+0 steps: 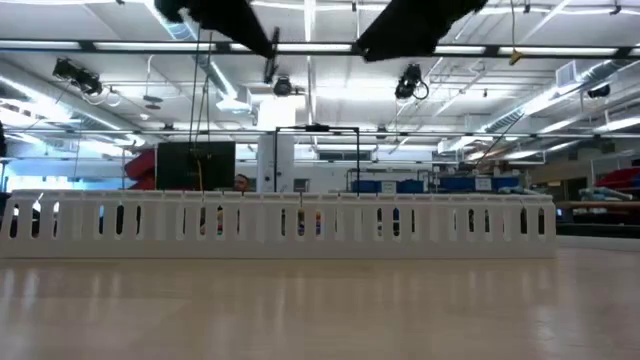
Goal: Ziptie cables
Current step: Wrap the cable wires with the black zip tie
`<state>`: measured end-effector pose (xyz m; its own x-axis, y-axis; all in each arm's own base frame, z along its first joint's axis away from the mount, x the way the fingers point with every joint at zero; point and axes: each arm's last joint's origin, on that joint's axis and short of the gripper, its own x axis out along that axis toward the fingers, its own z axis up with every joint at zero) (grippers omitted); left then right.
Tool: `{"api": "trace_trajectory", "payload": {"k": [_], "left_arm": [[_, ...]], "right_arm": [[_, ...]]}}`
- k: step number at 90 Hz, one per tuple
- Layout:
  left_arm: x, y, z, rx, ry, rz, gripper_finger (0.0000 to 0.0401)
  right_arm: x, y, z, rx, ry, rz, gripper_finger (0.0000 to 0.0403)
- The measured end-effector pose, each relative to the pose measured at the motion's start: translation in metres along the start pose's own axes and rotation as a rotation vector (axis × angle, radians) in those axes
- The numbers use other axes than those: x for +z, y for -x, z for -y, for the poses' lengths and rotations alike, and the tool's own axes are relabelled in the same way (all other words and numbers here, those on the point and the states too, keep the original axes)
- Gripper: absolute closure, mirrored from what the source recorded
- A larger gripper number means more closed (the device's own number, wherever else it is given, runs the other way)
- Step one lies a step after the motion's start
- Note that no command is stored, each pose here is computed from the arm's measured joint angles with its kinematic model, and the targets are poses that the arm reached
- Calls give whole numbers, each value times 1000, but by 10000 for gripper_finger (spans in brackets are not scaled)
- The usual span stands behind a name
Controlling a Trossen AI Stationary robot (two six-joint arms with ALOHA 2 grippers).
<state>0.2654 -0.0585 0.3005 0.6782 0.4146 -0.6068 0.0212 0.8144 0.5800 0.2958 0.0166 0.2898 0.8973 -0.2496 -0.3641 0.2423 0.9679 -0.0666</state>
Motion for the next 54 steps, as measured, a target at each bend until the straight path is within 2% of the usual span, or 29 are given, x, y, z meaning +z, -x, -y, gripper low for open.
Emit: {"api": "trace_trajectory", "payload": {"k": [4, 15, 27, 38, 54], "left_arm": [[-4, 3, 6, 19, -44, -43, 401], [-21, 6, 25, 93, -143, -149, 401], [-43, 1, 44, 179, -237, -203, 401], [-59, -4, 59, 243, -315, -218, 401], [-57, -11, 74, 281, -407, -165, 401]], "right_arm": [[-1, -9, 7, 47, -54, 9, 160], [-7, -41, 18, 262, -179, 20, 163], [-17, -75, 22, 463, -269, 77, 165], [-18, -93, 27, 492, -303, 115, 165], [-5, -100, 40, 454, -289, 266, 171]]}}
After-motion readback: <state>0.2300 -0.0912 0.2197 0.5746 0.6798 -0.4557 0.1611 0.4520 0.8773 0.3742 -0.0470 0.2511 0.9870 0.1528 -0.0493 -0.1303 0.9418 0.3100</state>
